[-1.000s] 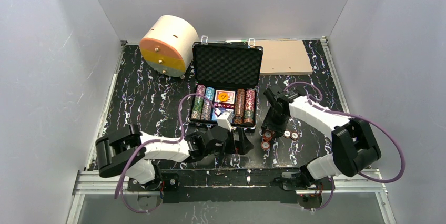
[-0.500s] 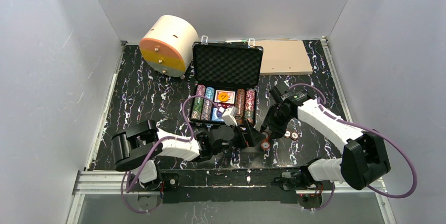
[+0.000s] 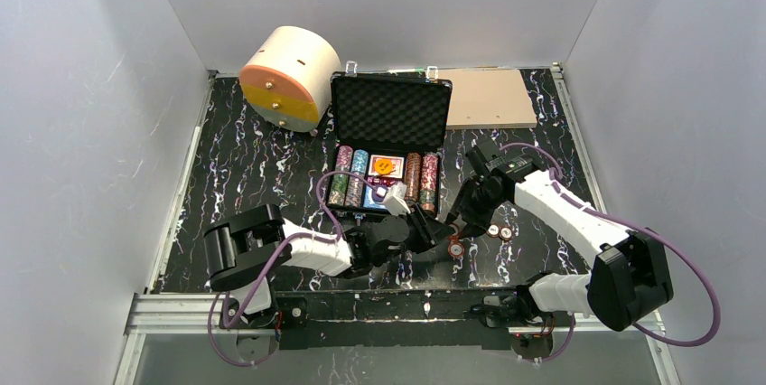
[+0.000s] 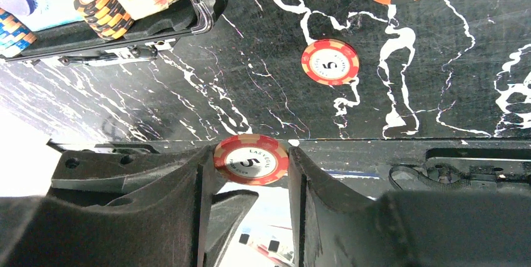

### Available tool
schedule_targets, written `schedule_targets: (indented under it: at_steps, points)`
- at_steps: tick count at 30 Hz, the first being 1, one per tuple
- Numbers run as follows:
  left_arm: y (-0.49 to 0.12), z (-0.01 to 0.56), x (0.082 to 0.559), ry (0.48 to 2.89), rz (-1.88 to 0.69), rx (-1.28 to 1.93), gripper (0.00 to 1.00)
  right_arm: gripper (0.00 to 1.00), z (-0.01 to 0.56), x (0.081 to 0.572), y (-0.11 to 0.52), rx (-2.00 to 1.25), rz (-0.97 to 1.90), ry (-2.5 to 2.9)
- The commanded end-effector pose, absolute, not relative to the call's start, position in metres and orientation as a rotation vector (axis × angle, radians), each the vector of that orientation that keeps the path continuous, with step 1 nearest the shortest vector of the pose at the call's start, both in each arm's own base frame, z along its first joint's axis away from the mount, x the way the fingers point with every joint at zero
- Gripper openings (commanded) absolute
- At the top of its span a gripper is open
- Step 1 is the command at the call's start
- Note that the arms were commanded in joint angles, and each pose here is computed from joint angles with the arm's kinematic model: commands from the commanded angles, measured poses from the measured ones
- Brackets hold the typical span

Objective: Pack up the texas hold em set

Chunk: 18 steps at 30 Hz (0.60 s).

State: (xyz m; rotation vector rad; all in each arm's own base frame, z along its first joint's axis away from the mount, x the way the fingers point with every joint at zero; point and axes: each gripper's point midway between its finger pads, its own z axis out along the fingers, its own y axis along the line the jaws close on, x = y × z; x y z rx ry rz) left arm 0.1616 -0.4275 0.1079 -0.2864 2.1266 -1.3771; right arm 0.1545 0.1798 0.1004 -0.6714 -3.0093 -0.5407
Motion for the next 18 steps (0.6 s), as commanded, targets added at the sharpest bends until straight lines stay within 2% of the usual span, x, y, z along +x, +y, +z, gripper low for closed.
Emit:
schedule_targets:
  at_steps: [1, 6, 9, 14, 16, 18]
  points:
    - [-0.433, 0.123, 0.177, 2.051, -1.376, -0.363, 0.25, 0.34, 0.113, 0.15, 0.185, -0.652, -0.61, -2.987]
    - [-0.442, 0.125, 0.174, 2.059, -1.394, -0.324, 0.01, 0.34, 0.111, 0.15, 0.182, -0.645, -0.6, -2.993]
    - [-0.437, 0.126, 0.175, 2.052, -1.371, -0.314, 0.0, 0.37, 0.115, 0.156, 0.185, -0.67, -0.664, -3.017]
    - [-0.433, 0.129, 0.167, 2.053, -1.367, -0.218, 0.0, 0.62, 0.123, 0.165, 0.176, -0.685, -0.647, -3.047]
    - [-0.427, 0.131, 0.163, 2.066, -1.337, -0.147, 0.0, 0.77, 0.131, 0.175, 0.167, -0.728, -0.648, -3.112]
    - [-0.417, 0.129, 0.162, 2.096, -1.281, -0.12, 0.0, 0.82, 0.138, 0.187, 0.161, -0.735, -0.697, -3.155]
